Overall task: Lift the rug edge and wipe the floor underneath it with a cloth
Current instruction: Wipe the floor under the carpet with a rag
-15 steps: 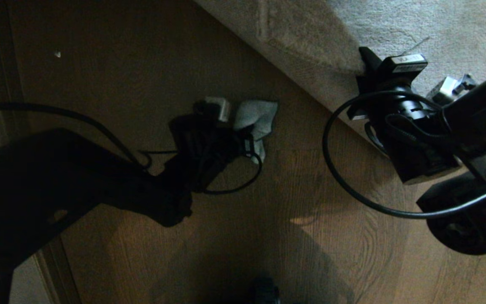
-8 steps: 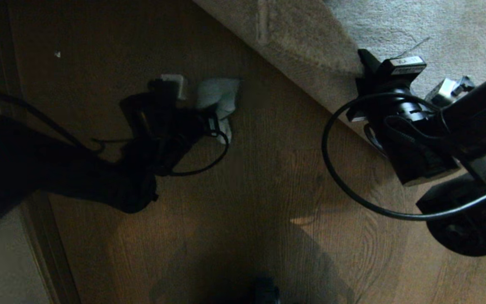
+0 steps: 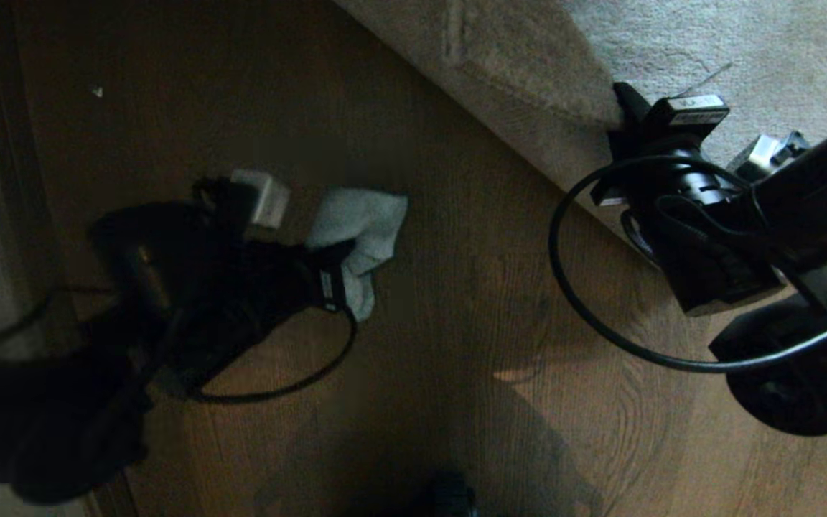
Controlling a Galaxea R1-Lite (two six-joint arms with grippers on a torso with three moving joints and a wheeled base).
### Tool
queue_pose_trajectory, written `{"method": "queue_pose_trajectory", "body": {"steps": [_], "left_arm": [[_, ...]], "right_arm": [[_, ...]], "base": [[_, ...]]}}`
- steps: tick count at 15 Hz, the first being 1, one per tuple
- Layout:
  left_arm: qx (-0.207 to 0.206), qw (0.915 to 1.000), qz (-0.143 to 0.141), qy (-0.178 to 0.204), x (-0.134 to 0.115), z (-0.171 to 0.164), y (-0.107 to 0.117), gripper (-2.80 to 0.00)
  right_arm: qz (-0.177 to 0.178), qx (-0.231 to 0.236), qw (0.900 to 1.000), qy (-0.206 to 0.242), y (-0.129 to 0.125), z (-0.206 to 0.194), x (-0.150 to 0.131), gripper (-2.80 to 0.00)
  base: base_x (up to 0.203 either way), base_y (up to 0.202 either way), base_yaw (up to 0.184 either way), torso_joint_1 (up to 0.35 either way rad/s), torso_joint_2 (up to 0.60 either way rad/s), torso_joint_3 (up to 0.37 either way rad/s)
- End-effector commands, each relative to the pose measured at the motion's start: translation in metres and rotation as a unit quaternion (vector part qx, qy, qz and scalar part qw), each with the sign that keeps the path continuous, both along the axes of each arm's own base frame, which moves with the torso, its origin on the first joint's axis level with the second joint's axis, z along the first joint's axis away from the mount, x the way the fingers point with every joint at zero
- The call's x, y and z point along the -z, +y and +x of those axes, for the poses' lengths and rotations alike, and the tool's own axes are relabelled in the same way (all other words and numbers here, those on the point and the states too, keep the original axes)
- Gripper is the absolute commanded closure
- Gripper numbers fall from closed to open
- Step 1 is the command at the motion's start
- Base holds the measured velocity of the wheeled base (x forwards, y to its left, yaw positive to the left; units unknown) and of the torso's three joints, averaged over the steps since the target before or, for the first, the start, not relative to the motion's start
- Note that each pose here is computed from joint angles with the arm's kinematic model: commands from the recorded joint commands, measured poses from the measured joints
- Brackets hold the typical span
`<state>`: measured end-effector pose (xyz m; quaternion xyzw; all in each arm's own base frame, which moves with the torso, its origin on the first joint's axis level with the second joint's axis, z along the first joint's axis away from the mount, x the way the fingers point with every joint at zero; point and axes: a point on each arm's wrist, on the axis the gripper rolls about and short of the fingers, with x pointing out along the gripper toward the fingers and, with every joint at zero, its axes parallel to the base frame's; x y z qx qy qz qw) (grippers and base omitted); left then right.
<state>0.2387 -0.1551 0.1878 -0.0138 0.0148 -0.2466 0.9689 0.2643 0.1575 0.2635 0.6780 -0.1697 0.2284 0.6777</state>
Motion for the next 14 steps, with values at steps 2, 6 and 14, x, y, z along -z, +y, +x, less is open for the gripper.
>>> {"method": "queue_pose_trajectory", "body": {"steps": [2, 6, 14], "left_arm": [[0.106, 0.9938, 0.018, 0.026, 0.014, -0.064, -0.02, 0.0], [0.151, 0.98, 0.081, 0.102, 0.068, -0.061, -0.06, 0.0], [0.133, 0.9907, -0.019, 0.02, 0.068, 0.032, -0.158, 0.0]], "right_arm": [[0.017, 0.0, 1.0, -0.019, -0.003, -0.004, -0.004, 0.0], [0.014, 0.0, 1.0, -0.014, -0.003, -0.003, -0.001, 0.0], [0.011, 0.022, 1.0, -0.008, -0.014, 0.004, 0.003, 0.0]], "base": [[0.0, 0.0, 0.0, 0.0, 0.0, 0.0], [0.0, 0.0, 0.0, 0.0, 0.0, 0.0], [0.0, 0.0, 0.0, 0.0, 0.0, 0.0]]}}
